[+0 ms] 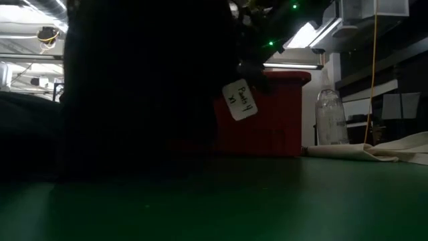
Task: Fold laundry
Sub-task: Fold the dark blue jeans
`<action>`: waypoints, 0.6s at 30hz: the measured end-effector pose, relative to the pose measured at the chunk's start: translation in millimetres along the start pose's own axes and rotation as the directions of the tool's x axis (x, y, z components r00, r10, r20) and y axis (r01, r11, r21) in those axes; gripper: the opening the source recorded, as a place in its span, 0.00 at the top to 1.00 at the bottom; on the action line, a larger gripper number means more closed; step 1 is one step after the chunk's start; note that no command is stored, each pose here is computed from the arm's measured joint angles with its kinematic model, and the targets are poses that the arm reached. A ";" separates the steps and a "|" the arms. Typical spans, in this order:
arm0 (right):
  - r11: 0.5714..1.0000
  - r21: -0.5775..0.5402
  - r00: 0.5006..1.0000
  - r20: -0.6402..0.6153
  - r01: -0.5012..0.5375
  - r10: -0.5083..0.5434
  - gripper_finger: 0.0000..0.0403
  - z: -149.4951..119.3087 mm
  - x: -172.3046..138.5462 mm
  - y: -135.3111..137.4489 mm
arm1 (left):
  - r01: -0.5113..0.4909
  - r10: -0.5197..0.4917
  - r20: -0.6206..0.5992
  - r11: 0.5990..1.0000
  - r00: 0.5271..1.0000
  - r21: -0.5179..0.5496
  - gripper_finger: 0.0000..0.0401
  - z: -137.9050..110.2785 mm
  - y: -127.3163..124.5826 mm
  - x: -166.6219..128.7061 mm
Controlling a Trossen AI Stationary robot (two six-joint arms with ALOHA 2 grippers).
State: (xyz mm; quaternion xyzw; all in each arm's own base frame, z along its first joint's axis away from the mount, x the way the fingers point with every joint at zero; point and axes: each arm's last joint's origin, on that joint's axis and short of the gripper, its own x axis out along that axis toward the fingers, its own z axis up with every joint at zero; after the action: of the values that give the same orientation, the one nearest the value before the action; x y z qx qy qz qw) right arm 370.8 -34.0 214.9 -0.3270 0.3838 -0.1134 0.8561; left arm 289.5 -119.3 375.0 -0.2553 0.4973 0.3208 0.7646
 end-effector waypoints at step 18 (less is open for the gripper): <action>0.979 0.150 0.989 -0.023 -0.142 0.147 0.51 -29.5 30.8 16.2 | 0.008 -0.008 -0.002 1.000 1.000 0.024 0.95 -7.1 -2.4 -2.5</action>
State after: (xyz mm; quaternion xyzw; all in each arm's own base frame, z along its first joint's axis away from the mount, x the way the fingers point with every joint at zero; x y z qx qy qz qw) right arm 369.2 -49.4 172.0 -0.2320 0.4115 -0.0846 0.8773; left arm 286.3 -126.5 374.9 -0.2483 0.5008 0.3113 0.7685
